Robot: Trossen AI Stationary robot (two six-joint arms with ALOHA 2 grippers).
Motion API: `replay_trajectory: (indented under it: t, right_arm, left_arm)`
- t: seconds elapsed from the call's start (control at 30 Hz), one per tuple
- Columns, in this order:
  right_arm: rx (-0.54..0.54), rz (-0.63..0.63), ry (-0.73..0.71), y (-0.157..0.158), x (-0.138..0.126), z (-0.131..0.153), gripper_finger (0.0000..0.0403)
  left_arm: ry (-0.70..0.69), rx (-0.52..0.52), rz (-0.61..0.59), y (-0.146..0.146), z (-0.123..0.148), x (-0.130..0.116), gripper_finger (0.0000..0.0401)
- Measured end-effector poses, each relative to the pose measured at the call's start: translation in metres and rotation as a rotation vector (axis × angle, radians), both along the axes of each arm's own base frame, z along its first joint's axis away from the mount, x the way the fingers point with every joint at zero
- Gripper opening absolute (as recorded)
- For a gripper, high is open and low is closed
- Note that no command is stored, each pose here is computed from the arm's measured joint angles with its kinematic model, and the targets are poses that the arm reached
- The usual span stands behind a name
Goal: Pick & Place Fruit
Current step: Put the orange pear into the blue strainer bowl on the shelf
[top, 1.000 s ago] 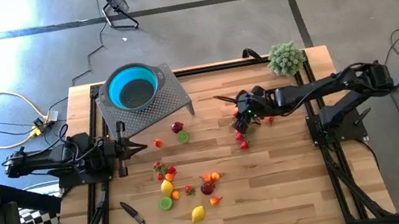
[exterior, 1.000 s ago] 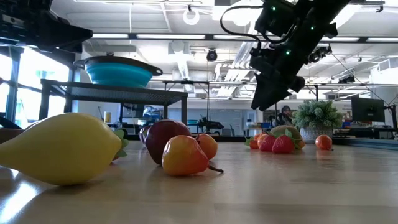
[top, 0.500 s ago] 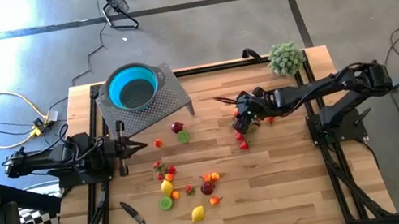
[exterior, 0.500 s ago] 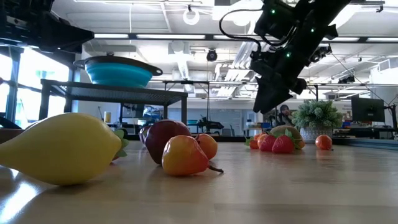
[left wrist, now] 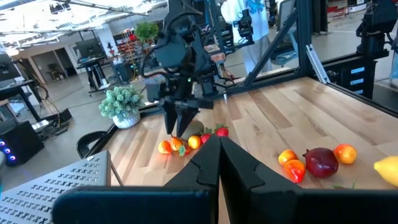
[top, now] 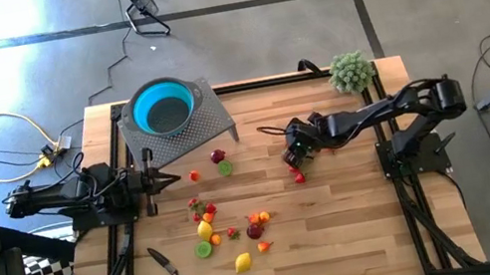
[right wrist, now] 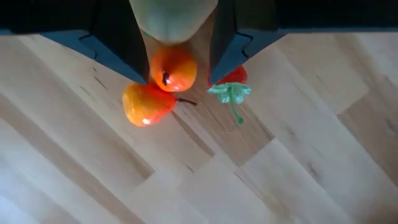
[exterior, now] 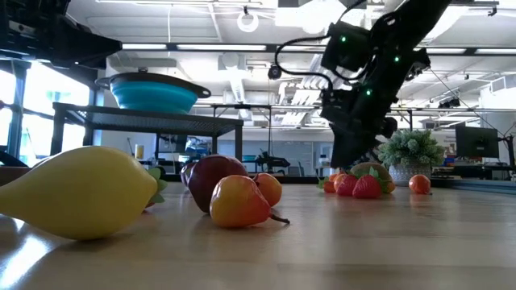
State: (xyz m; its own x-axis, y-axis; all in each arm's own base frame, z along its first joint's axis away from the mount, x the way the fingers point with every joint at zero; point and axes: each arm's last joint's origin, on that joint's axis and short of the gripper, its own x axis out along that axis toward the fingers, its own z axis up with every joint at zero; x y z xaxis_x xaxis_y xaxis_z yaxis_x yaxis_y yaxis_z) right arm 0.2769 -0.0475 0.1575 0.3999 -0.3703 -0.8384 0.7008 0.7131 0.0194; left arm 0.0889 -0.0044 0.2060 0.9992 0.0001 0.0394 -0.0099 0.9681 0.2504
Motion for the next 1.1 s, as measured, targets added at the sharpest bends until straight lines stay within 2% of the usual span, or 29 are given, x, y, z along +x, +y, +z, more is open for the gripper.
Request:
replay_trajectory:
  t: [0.9, 1.1]
  right_arm:
    - [-0.021, -0.018, -0.013, -0.0011, 0.0031, -0.0028, 0.016]
    - [-0.02, -0.018, -0.013, -0.0011, 0.0031, -0.0028, 0.0121]
  left_arm:
    - [0.002, 0.0, -0.002, -0.0001, -0.0002, 0.0, 0.0001]
    - [0.002, 0.0, -0.002, -0.0001, -0.0001, 0.0, 0.0001]
